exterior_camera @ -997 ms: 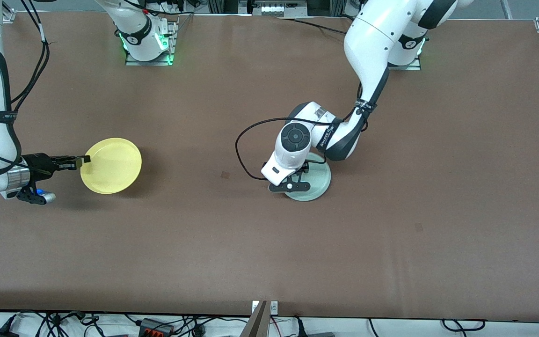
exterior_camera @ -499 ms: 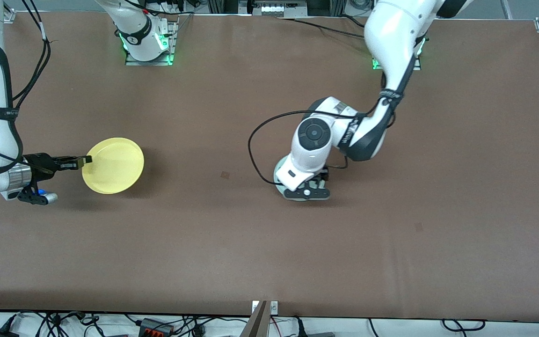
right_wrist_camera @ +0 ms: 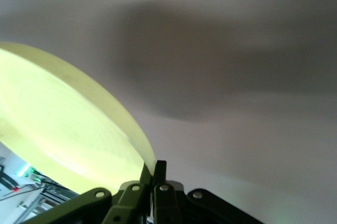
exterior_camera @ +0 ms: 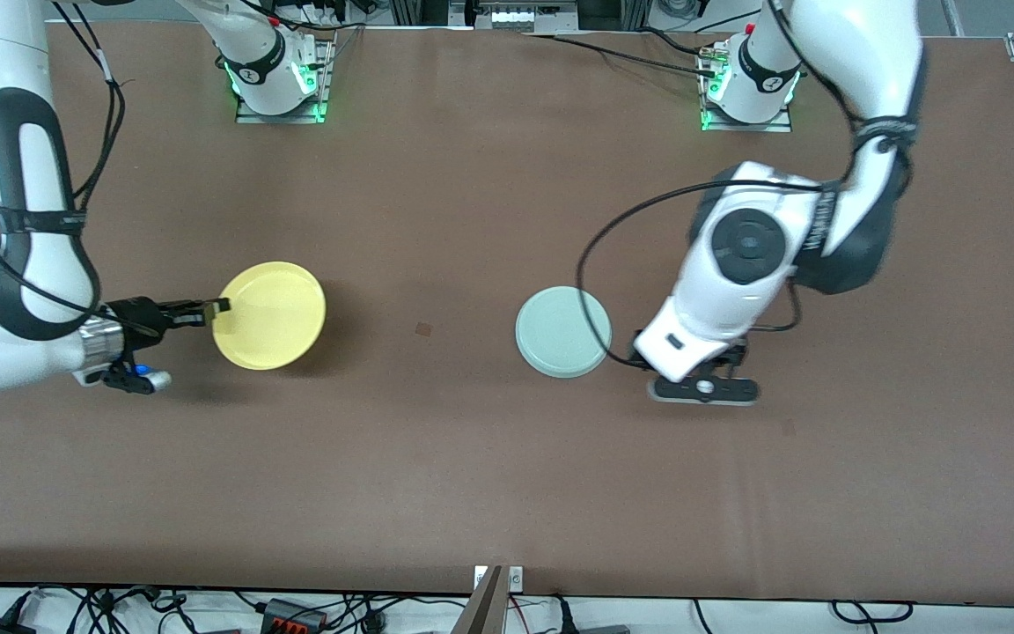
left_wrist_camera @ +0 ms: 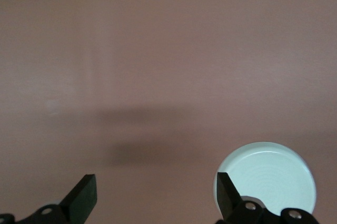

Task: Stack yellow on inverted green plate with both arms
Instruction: 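Open the left gripper and withdraw while the right gripper lifts the yellow plate, then carry the yellow plate with the right gripper onto the green plate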

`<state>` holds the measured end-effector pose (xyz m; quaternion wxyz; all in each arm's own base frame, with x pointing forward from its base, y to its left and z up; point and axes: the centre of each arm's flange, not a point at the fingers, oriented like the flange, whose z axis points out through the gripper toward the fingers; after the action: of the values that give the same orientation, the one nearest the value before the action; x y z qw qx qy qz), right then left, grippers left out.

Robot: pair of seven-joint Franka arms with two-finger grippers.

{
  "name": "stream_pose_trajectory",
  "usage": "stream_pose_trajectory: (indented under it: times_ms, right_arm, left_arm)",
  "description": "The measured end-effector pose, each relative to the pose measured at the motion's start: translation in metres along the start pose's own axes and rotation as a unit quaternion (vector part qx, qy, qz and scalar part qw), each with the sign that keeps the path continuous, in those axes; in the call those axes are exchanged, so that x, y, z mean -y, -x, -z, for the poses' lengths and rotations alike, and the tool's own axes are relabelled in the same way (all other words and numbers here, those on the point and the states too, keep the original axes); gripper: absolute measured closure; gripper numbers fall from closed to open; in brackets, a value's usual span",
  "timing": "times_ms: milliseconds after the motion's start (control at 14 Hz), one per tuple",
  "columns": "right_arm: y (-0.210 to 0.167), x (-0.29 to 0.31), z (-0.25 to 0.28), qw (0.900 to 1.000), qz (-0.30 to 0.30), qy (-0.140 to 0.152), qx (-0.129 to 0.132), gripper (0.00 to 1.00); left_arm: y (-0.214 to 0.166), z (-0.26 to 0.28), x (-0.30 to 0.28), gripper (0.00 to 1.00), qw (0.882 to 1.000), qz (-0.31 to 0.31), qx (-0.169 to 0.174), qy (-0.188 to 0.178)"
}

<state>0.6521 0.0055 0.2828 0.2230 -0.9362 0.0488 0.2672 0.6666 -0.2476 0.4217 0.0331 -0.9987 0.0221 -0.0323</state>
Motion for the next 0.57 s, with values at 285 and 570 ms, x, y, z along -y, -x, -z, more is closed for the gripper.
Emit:
stream_pose_trajectory:
  times_ms: [285, 570]
  right_arm:
    - [-0.023, 0.090, -0.069, 1.000, -0.029, -0.008, -0.006, 0.97]
    - [-0.023, 0.181, -0.131, 0.996, -0.080, -0.012, -0.031, 0.97]
  left_arm:
    - [0.014, 0.067, 0.057, 0.00, 1.000, -0.012, 0.023, -0.011]
    - [0.030, 0.121, 0.096, 0.00, 0.999, -0.038, 0.020, -0.004]
